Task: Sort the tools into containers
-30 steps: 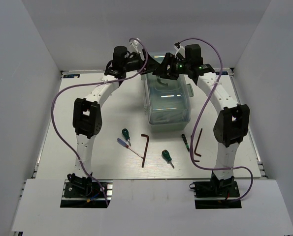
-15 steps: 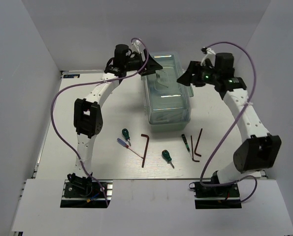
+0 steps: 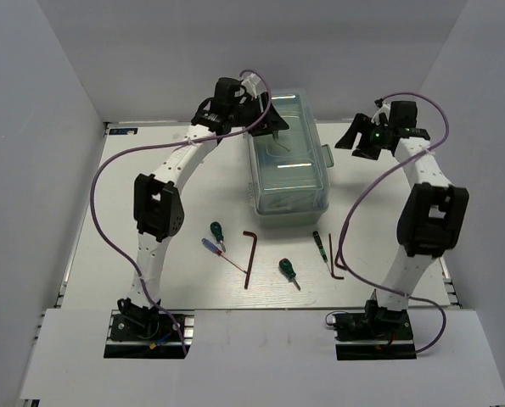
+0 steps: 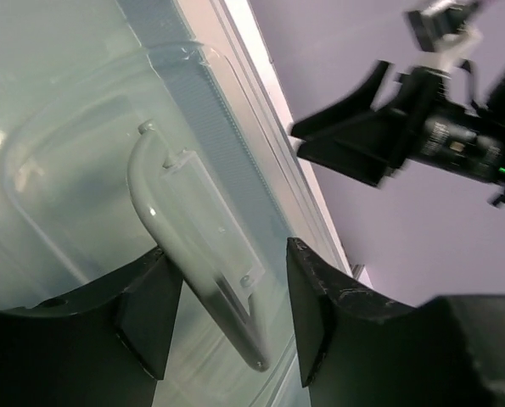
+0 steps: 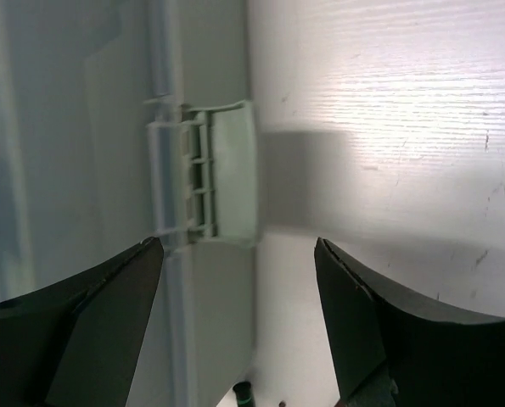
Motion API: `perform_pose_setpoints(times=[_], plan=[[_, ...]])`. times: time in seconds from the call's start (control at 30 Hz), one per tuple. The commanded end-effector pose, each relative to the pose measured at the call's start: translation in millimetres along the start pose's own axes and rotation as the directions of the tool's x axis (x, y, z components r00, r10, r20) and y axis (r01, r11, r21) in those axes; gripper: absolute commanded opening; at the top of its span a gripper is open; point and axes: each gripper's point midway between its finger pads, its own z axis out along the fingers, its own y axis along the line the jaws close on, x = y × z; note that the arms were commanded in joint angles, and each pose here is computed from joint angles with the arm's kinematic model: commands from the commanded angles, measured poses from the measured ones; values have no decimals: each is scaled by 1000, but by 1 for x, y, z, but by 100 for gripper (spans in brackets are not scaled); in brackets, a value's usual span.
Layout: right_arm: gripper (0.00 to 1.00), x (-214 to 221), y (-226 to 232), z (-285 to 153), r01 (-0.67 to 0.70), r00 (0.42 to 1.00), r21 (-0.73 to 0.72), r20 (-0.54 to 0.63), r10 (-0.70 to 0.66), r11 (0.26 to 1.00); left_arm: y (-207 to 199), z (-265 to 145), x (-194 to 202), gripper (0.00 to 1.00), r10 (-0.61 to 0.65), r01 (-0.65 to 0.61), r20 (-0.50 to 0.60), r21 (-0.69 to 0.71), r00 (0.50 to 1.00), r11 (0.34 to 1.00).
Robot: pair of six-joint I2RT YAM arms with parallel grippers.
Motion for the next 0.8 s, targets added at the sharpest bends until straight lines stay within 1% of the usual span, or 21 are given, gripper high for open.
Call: perform_pose_setpoints(times=[0.0,0.03,0.07,0.13,0.17,0.27,0.37,0.4,0.43,0.47,0.5,0.53,0.57,0.6,0.7,0.73,0.77], plan=[[78,-16,9,13,-25,1000,-94,3,25,995,55,7,66,61,-133,93,-150,-249,980,964],[78,-19,11,16,-12,1000,-110,11,14,994,57,7,65,61,-132,92,-145,-257,981,962],[78,-12,4,29,-27,999,-117,-20,25,993,58,5,67,60,-143,101,-141,-268,980,958],[78,-16,5,34,-26,1000,-138,-16,24,990,57,7,75,60,-150,102,-160,-274,976,956],[78,-10,2,44,-43,998,-153,-42,37,987,57,7,75,59,-150,102,-160,-274,976,956],[78,-4,1,59,-50,997,-196,-67,38,979,60,9,81,57,-157,101,-169,-299,973,949],[72,-1,3,68,-41,997,-219,-70,27,975,63,11,78,51,-158,100,-162,-318,974,943],[70,7,2,74,-49,996,-220,-90,30,974,64,10,80,47,-165,103,-169,-325,972,940],[63,11,1,77,-50,995,-223,-98,28,974,65,12,79,44,-164,103,-167,-323,972,941],[58,11,1,78,-52,995,-235,-97,30,971,65,11,81,40,-169,105,-173,-329,970,939],[54,20,3,81,-74,991,-267,-124,42,961,70,13,84,36,-184,117,-175,-336,967,934],[49,21,2,83,-79,991,-277,-123,46,957,64,15,85,35,-175,109,-178,-327,968,939],[47,24,3,84,-86,990,-290,-133,49,953,65,17,85,33,-175,109,-178,-327,968,939],[44,29,7,84,-95,988,-324,-150,48,941,65,17,85,29,-175,109,-178,-327,968,939],[14,28,14,84,-104,988,-376,-147,52,921,61,18,77,20,-161,102,-161,-323,974,941],[0,23,16,83,-90,991,-375,-129,44,923,60,17,71,12,-151,96,-146,-325,978,941],[0,20,15,83,-71,993,-370,-115,31,926,51,15,62,6,-145,98,-129,-312,981,945]])
